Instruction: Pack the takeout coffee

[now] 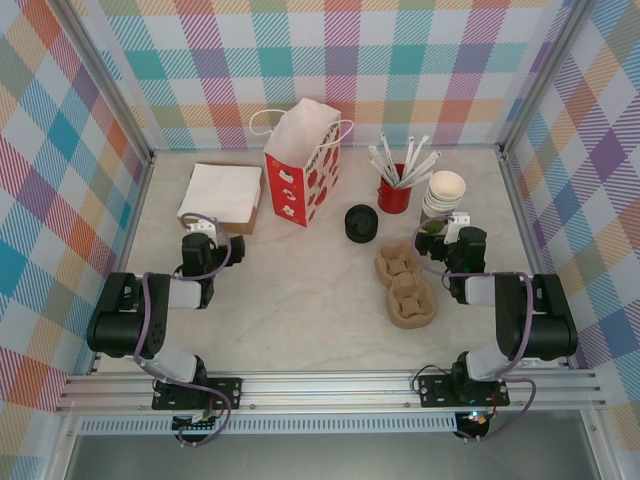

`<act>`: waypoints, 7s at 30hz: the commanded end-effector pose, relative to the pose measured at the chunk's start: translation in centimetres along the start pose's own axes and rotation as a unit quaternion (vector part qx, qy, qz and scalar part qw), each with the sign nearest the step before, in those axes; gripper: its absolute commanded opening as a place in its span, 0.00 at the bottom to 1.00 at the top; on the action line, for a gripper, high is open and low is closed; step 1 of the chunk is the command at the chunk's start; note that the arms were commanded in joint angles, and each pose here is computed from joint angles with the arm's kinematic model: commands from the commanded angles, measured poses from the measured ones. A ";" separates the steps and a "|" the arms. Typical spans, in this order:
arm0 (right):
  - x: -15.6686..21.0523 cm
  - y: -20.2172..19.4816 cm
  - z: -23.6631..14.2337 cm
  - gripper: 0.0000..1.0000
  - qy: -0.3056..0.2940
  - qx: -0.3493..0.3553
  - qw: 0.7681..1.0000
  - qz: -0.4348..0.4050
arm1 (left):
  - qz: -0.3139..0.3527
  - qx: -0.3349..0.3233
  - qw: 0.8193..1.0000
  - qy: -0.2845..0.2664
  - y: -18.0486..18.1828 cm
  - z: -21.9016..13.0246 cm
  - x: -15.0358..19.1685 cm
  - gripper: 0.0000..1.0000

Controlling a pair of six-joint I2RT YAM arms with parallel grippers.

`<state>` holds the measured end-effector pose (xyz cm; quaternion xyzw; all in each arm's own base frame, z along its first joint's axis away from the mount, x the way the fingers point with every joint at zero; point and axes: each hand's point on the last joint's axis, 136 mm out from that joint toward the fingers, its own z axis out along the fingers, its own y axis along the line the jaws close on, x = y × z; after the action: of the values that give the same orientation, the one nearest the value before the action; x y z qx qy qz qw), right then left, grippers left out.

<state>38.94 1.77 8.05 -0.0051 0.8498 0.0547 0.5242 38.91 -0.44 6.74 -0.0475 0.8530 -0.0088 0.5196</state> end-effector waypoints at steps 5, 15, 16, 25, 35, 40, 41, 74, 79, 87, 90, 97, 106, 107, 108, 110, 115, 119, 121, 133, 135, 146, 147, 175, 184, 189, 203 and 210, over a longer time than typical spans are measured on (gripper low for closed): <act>-5.4 -0.3 -4.7 1.00 -0.031 0.028 0.999 0.014 | -0.048 -0.042 0.996 -0.061 1.3 -4.2 -6.0 1.00; -5.4 2.2 -12.5 1.00 0.081 -0.006 0.988 0.132 | -0.204 0.035 0.975 0.079 -2.2 -10.1 -7.3 1.00; -5.4 2.7 -13.2 1.00 0.096 -0.017 0.985 0.145 | -0.212 0.050 0.971 0.095 -2.8 -10.6 -7.0 1.00; -7.4 3.8 -17.9 0.96 0.170 -0.015 0.968 0.184 | -0.261 0.226 0.906 0.243 -11.4 -14.4 -3.0 0.99; -14.4 -0.3 -12.8 0.84 0.172 -0.003 0.953 0.248 | -0.243 0.276 0.892 0.262 -16.0 -14.2 -2.2 0.97; -16.9 -2.0 -8.8 0.76 0.181 -0.007 0.941 0.285 | -0.224 0.267 0.897 0.273 -17.0 -13.6 -1.2 0.97; -17.1 -2.0 -8.1 0.74 0.187 -0.011 0.938 0.292 | -0.223 0.263 0.897 0.276 -17.1 -13.4 -0.9 0.97; -13.7 -2.9 -1.5 0.20 0.305 0.040 0.921 0.240 | -0.211 0.226 0.905 0.293 -16.7 -12.0 0.5 0.98; -13.6 -2.7 -1.7 0.13 0.306 0.036 0.921 0.238 | -0.208 0.223 0.907 0.290 -16.5 -12.2 0.3 0.98; -14.8 -2.7 -3.3 0.08 0.285 0.042 0.929 0.231 | -0.202 0.215 0.912 0.284 -16.0 -12.8 -0.4 0.98; -15.7 -2.7 -4.2 0.07 0.269 0.044 0.934 0.229 | -0.199 0.215 0.914 0.280 -16.0 -13.1 -0.9 0.98; -18.3 -2.8 -6.6 0.06 0.231 0.051 0.946 0.220 | -0.195 0.215 0.920 0.263 -15.7 -13.9 -2.4 0.99; -23.3 -0.3 -13.3 0.05 0.154 0.013 0.967 0.202 | -0.187 0.205 0.936 0.217 -14.7 -15.3 -5.5 0.99; -23.6 0.2 -14.0 0.05 0.149 0.008 0.968 0.200 | -0.186 0.203 0.938 0.211 -14.6 -15.4 -5.8 0.99; -23.9 0.7 -14.9 0.05 0.143 0.001 0.970 0.197 | -0.185 0.198 0.941 0.204 -14.4 -15.6 -6.2 0.99; -24.1 2.1 -16.5 0.05 0.138 -0.016 0.972 0.190 | -0.183 0.188 0.946 0.192 -13.8 -15.8 -6.7 0.99; -22.5 7.5 -18.7 0.05 0.159 -0.085 0.969 0.167 | -0.181 0.174 0.953 0.170 -13.0 -16.3 -7.6 0.99; -18.9 13.7 -18.2 0.05 0.201 -0.155 0.955 0.152 | -0.189 0.164 0.955 0.162 -12.4 -16.5 -7.6 1.00; -16.6 16.7 -17.5 0.05 0.226 -0.179 0.947 0.142 | -0.195 0.159 0.955 0.157 -12.2 -16.6 -7.7 0.99; -3.2 26.4 -10.8 0.06 0.348 -0.170 0.920 0.054 | -0.206 0.152 0.954 0.155 -11.6 -16.9 -7.0 1.00; -1.5 27.3 -10.0 0.06 0.362 -0.167 0.916 0.043 | -0.205 0.152 0.954 0.156 -11.5 -17.0 -6.9 1.00; 2.5 28.6 -9.0 0.11 0.394 -0.156 0.905 0.029 | -0.203 0.154 0.954 0.158 -11.7 -16.9 -6.8 1.00; 2.4 28.5 -9.2 0.14 0.394 -0.157 0.905 0.027 | -0.203 0.154 0.954 0.159 -11.7 -16.9 -6.8 1.00; -3.1 21.1 0.2 1.00 0.371 0.050 0.919 -0.128 | -0.179 0.141 0.961 0.155 -10.9 -17.3 -6.5 1.00; -2.2 19.9 2.0 1.00 0.381 0.072 0.913 -0.130 | -0.174 0.140 0.963 0.154 -10.9 -17.1 -6.5 1.00; -2.1 20.1 2.7 1.00 0.385 0.056 0.914 -0.117 | -0.173 0.141 0.963 0.153 -10.9 -17.1 -6.6 1.00; -1.6 20.7 3.7 1.00 0.394 0.021 0.914 -0.092 | -0.173 0.141 0.963 0.154 -11.0 -16.9 -6.7 1.00; -1.8 19.8 4.1 1.00 0.391 0.034 0.915 -0.091 | -0.173 0.141 0.963 0.154 -11.1 -16.9 -6.8 1.00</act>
<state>41.37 21.86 9.27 -0.0865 0.9850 -0.0293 0.1466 27.88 -11.38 21.43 -0.1289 0.8882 -0.2338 0.3738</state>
